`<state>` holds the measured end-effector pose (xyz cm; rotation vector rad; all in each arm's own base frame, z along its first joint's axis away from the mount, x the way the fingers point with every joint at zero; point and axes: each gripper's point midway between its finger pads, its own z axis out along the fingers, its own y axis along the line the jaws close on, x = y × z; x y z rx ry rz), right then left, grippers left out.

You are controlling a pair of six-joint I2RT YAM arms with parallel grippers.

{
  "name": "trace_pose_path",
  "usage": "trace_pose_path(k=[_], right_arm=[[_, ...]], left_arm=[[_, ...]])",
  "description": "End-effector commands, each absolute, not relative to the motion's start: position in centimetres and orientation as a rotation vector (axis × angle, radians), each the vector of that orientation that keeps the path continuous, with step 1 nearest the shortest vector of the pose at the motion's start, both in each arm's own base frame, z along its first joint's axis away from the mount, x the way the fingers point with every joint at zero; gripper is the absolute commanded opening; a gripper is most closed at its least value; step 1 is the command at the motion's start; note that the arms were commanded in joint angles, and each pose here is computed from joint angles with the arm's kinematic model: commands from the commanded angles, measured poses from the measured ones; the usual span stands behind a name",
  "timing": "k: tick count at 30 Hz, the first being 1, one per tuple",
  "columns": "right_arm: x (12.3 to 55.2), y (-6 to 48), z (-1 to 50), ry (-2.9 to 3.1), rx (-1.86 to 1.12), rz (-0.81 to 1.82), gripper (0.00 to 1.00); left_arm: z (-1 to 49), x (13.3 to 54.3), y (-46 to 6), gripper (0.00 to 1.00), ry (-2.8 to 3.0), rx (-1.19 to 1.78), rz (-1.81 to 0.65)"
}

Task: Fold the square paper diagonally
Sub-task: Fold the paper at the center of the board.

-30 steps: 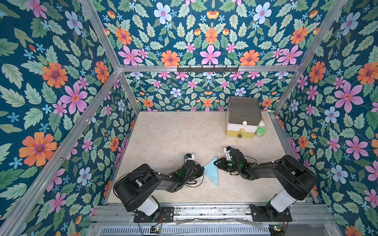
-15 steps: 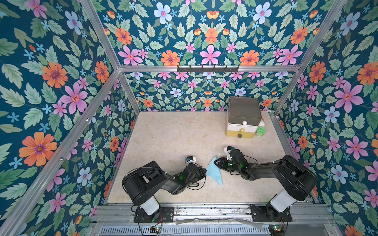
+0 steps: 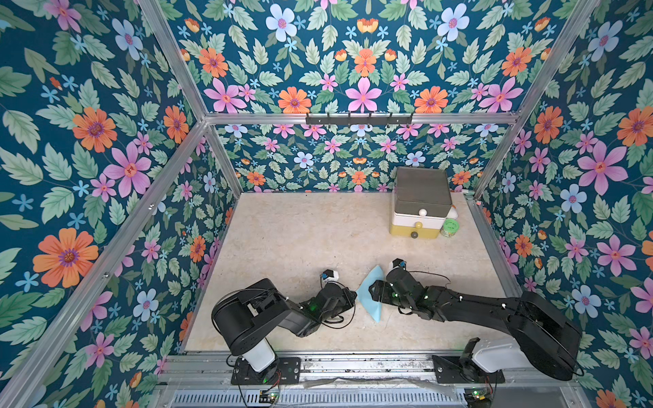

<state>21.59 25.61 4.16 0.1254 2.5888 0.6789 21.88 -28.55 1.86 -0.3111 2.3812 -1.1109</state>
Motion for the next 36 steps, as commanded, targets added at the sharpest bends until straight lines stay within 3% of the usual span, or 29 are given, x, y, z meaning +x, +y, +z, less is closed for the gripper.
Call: trace_pose_path(k=[1, 16, 29, 36], right_arm=[[20.9, 24.2, 3.1, 2.615, 0.233, 0.622, 0.82], [21.3, 25.0, 2.9, 2.615, 0.235, 0.699, 0.58], [20.9, 26.2, 4.2, 2.503, 0.164, 1.066, 0.33], [21.3, 28.3, 4.8, 2.474, 0.117, 1.198, 0.28]], left_arm=[[0.2, 21.4, -27.7, 0.0, 2.448, -0.311, -1.028], [2.6, 22.8, -30.5, 0.0, 2.414, -0.231, -1.066], [3.8, 23.3, -31.1, 0.0, 2.392, -0.201, -1.066], [4.4, 23.2, -30.2, 0.0, 2.383, -0.192, -1.028]])
